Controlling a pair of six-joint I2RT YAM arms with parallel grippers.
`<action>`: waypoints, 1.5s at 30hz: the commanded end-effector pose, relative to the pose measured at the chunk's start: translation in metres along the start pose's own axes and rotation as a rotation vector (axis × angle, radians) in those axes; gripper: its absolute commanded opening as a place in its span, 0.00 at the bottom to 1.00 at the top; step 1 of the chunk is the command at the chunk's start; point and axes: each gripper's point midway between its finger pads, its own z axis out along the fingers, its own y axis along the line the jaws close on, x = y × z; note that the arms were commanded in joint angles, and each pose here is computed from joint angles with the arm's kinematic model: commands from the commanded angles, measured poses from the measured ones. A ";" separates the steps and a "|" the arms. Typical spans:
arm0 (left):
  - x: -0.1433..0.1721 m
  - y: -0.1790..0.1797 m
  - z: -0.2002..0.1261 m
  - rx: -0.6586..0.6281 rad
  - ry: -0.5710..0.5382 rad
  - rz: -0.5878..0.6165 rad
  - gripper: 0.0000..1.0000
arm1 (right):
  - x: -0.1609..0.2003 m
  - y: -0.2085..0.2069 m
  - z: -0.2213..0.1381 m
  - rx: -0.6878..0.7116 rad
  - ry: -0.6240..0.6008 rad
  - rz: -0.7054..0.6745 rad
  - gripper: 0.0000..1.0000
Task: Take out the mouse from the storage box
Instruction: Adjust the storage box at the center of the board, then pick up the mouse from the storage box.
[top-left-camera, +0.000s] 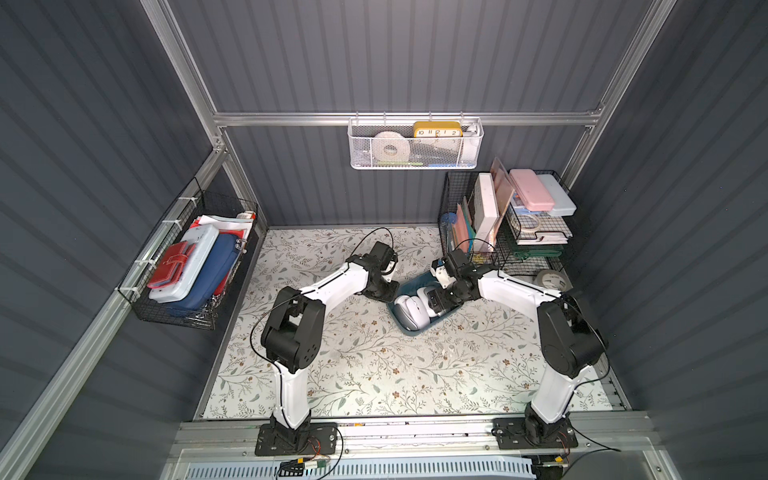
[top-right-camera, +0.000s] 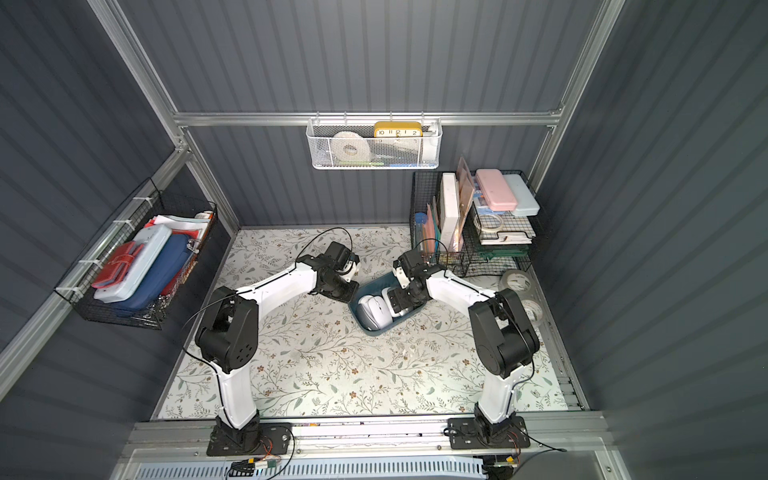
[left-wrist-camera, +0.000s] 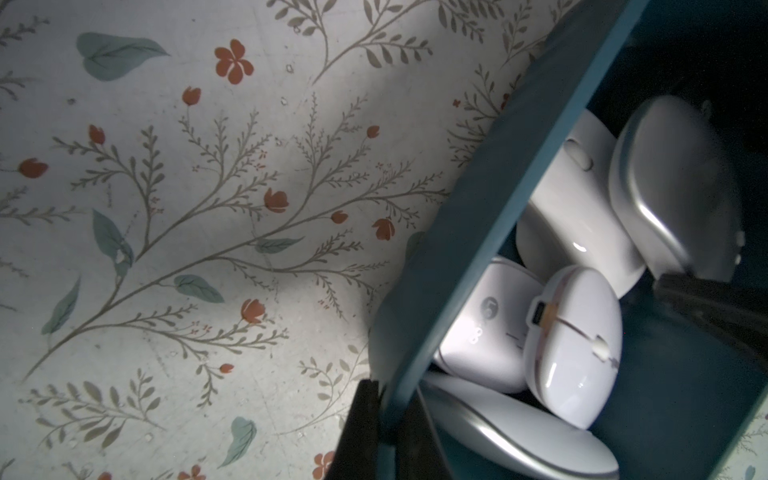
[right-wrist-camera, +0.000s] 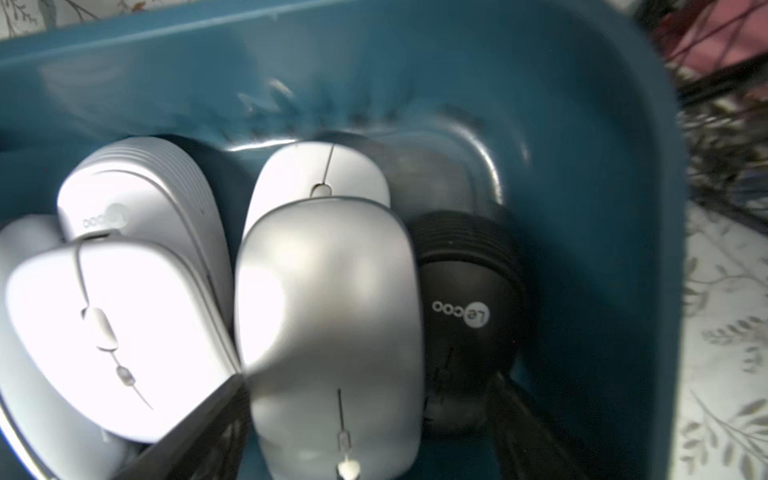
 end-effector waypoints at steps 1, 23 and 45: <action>-0.005 0.006 0.003 -0.011 -0.001 0.002 0.08 | -0.011 0.007 0.000 -0.033 -0.019 -0.006 0.91; 0.008 0.015 -0.035 -0.069 -0.127 -0.101 0.52 | -0.016 0.016 0.014 -0.087 0.036 -0.010 0.83; 0.010 0.009 -0.061 -0.046 -0.222 -0.149 0.99 | -0.018 0.020 0.002 -0.088 0.017 -0.007 0.64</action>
